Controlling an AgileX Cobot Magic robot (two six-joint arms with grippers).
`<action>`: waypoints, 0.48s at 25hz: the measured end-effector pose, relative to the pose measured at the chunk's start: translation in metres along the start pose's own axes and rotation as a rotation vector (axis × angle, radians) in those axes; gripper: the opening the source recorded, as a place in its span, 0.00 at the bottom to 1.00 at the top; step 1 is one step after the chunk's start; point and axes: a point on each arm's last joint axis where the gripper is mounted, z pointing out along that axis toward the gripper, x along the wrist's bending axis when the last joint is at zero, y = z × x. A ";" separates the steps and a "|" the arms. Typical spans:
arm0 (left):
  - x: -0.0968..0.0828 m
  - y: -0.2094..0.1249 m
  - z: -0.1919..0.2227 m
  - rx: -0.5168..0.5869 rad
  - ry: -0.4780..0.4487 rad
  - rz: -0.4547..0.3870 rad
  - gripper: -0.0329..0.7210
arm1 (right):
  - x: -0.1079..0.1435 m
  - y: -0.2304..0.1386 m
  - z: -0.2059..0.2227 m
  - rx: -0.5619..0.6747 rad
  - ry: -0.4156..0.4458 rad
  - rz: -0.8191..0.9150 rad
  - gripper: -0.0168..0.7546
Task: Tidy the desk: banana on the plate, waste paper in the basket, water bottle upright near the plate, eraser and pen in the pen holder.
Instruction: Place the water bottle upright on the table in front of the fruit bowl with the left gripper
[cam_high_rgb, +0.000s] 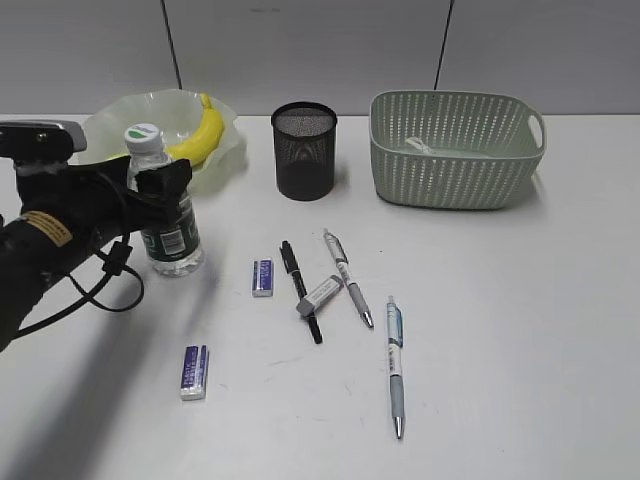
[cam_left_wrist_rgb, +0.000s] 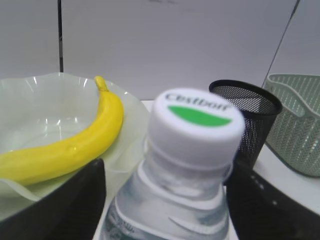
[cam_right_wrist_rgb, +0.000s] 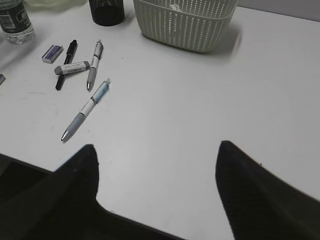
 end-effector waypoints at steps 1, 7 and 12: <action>-0.001 0.004 -0.003 -0.009 -0.002 0.000 0.79 | 0.000 0.000 0.000 0.000 0.000 0.000 0.76; -0.008 0.038 -0.024 -0.113 -0.021 0.003 0.79 | 0.000 0.000 0.000 0.000 0.000 0.000 0.76; -0.017 0.073 -0.044 -0.102 -0.035 0.037 0.79 | 0.000 0.000 0.000 0.000 0.000 0.000 0.76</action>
